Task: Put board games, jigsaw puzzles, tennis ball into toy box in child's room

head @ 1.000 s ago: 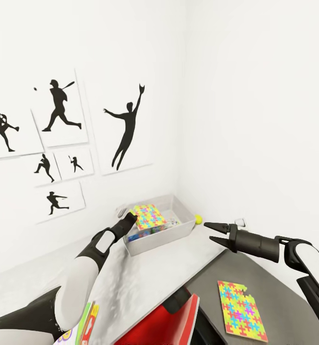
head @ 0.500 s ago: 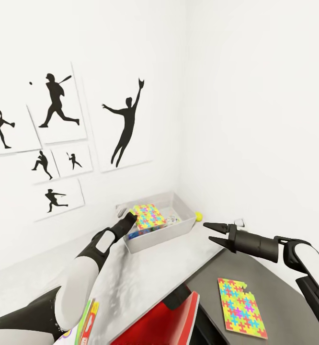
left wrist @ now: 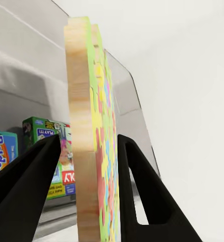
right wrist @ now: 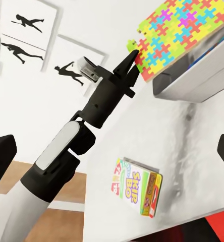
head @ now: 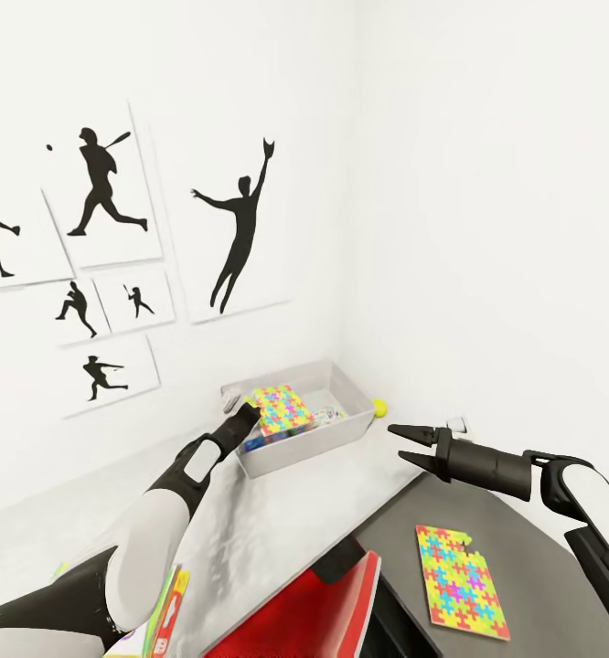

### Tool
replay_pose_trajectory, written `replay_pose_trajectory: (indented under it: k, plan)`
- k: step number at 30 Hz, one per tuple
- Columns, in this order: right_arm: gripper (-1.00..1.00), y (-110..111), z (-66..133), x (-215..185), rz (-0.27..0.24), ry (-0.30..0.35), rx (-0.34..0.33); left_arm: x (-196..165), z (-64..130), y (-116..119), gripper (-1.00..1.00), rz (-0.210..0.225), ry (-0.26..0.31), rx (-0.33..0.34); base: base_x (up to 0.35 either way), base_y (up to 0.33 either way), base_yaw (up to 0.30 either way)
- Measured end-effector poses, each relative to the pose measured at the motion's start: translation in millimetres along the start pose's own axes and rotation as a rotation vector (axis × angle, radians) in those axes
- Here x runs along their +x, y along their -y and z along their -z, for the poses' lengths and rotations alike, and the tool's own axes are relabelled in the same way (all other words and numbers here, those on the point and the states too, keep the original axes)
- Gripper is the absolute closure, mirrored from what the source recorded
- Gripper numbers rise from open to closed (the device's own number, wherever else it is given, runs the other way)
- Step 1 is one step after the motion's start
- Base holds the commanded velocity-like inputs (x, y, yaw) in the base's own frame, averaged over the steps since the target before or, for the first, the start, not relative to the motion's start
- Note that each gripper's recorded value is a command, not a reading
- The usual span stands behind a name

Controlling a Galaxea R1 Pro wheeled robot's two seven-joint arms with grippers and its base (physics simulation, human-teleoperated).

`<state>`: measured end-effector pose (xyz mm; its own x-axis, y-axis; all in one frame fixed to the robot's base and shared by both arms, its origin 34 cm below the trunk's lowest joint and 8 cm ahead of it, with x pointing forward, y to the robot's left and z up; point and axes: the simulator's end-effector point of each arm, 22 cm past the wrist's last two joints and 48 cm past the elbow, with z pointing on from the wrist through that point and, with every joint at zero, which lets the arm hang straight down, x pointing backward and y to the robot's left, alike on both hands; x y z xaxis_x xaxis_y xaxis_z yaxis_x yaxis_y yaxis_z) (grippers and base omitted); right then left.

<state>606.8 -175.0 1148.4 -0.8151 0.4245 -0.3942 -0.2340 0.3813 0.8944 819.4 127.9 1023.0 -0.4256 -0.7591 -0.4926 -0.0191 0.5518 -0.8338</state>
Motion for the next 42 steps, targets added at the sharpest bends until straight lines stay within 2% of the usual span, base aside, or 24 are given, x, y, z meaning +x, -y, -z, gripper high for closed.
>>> replay_pose_trajectory:
  k: [13, 22, 27, 32, 37, 42]
  plan:
    - [-1.00, 9.2, -3.3, 1.4, -0.015, -0.007, 0.009, 7.7, -4.0, -10.3, 1.00, 0.003, -0.013, -0.014, 0.000, 0.000, 0.000]
    - [-1.00, 13.0, -4.5, 2.6, -0.023, -0.010, 0.012, 12.4, -6.6, -8.1, 1.00, -0.045, -0.031, -0.010, 0.000, 0.000, 0.000]
    - [-1.00, 13.7, -4.5, 2.6, -0.024, -0.010, 0.014, 4.2, -6.4, -5.0, 1.00, -0.053, -0.016, -0.003, 0.000, 0.000, 0.000]
    - [-1.00, 12.6, -4.7, 2.7, -0.022, -0.010, 0.012, -18.4, -6.1, 7.4, 1.00, -0.067, 0.024, 0.016, 0.000, 0.000, 0.000]
    - [-1.00, 12.3, -5.2, 3.0, -0.023, -0.010, 0.010, -38.2, -10.0, 10.5, 1.00, -0.079, 0.056, -0.028, 0.000, 0.000, 0.000]
    - [-1.00, 13.2, -5.8, 3.2, -0.025, -0.011, 0.011, -41.7, -11.7, 9.9, 1.00, -0.081, 0.063, -0.044, 0.000, 0.000, 0.000]
